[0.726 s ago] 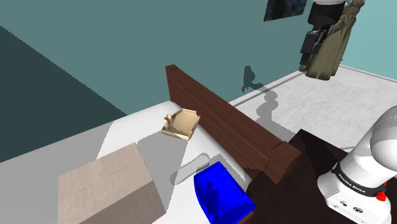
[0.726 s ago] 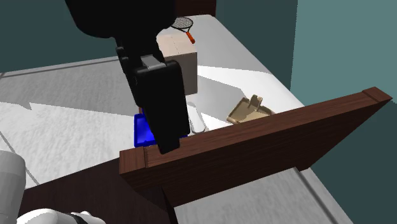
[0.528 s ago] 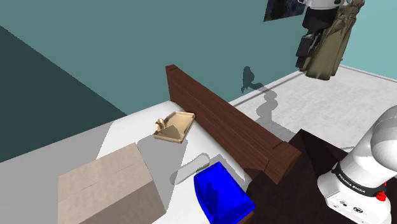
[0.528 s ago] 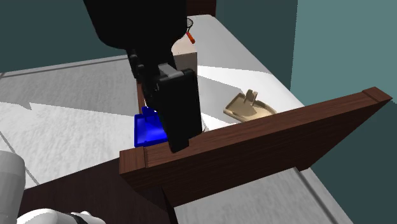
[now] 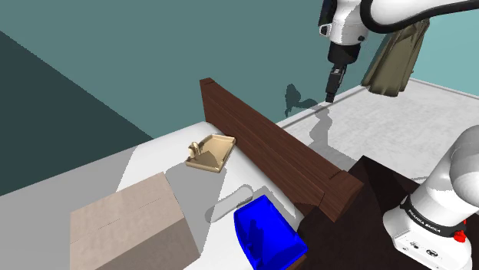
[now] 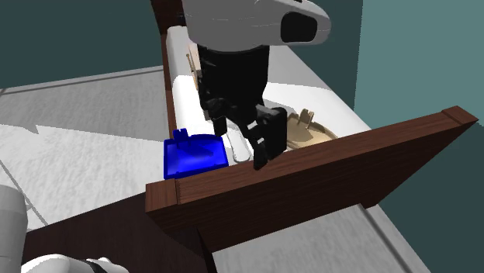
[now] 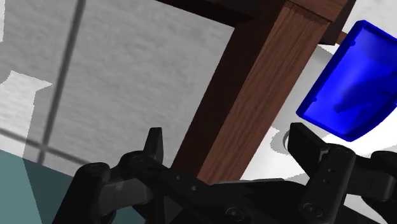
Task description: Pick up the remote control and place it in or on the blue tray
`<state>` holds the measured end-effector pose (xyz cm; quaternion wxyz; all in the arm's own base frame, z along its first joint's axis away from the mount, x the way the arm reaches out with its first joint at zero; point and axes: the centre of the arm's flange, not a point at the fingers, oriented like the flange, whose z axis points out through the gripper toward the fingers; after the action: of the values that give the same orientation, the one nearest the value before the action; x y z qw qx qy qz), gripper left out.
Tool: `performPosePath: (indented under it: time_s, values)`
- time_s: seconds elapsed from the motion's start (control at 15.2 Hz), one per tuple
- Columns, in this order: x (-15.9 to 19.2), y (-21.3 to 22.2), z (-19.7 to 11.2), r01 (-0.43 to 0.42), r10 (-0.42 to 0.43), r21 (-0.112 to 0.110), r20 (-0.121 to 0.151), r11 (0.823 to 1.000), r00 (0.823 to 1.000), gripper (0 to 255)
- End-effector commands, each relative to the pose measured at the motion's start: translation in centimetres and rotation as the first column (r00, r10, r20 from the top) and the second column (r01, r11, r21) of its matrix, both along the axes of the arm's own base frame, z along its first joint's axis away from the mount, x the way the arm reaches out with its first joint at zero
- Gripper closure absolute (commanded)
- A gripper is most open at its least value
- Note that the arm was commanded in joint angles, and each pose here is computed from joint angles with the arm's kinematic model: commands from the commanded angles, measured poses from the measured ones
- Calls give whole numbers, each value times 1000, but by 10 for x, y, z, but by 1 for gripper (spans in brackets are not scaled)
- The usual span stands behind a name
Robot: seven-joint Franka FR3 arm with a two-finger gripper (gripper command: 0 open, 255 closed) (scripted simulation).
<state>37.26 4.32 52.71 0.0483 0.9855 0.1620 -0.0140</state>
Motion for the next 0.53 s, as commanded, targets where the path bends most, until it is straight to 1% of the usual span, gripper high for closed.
performPosePath:
  time_s: [0.0,0.2,0.46]
  values:
    - [15,9,-18,-55,55,4,0,999,999,0]
    - [35,27,-47,-134,134,9,-2,991,991,0]
    - [58,54,-84,-238,238,17,-4,971,971,0]
